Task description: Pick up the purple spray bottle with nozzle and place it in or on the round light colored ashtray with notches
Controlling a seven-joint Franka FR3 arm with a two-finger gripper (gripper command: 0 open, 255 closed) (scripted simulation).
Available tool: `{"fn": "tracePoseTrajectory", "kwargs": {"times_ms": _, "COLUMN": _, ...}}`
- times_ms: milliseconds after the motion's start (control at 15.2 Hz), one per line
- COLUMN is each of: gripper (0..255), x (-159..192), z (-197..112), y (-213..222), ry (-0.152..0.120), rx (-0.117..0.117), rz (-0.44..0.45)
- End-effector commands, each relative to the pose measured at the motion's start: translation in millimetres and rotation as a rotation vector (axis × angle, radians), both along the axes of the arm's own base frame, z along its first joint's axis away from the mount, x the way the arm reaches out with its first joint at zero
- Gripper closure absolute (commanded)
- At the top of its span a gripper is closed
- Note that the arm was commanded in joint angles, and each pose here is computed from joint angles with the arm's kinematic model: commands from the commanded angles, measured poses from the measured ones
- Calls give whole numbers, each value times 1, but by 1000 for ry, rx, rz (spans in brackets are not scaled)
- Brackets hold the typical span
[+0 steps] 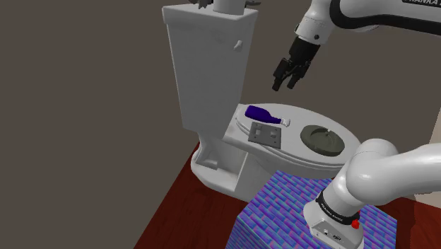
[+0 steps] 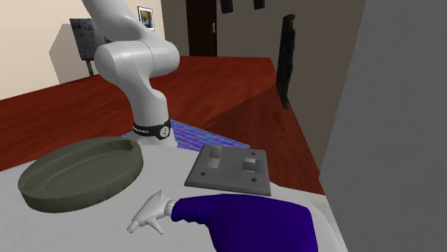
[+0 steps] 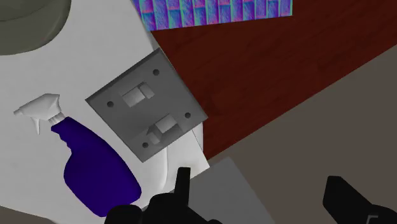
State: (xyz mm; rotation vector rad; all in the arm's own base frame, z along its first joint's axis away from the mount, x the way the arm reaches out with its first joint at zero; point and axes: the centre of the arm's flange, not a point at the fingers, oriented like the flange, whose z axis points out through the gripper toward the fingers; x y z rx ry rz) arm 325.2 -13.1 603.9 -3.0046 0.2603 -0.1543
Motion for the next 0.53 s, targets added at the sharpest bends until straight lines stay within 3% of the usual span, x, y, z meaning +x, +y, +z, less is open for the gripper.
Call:
{"fn": "tracePoseTrajectory", "kwargs": {"times_ms": 0, "gripper": 0, "x": 0, "z": 0, "y": 0, "ry": 0, "rx": 0, "rz": 0}}
{"fn": "tracePoseTrajectory", "kwargs": {"times_ms": 462, "gripper": 0, "x": 19, "z": -67, "y": -61, "ry": 26, "rx": -15, "rz": 123}}
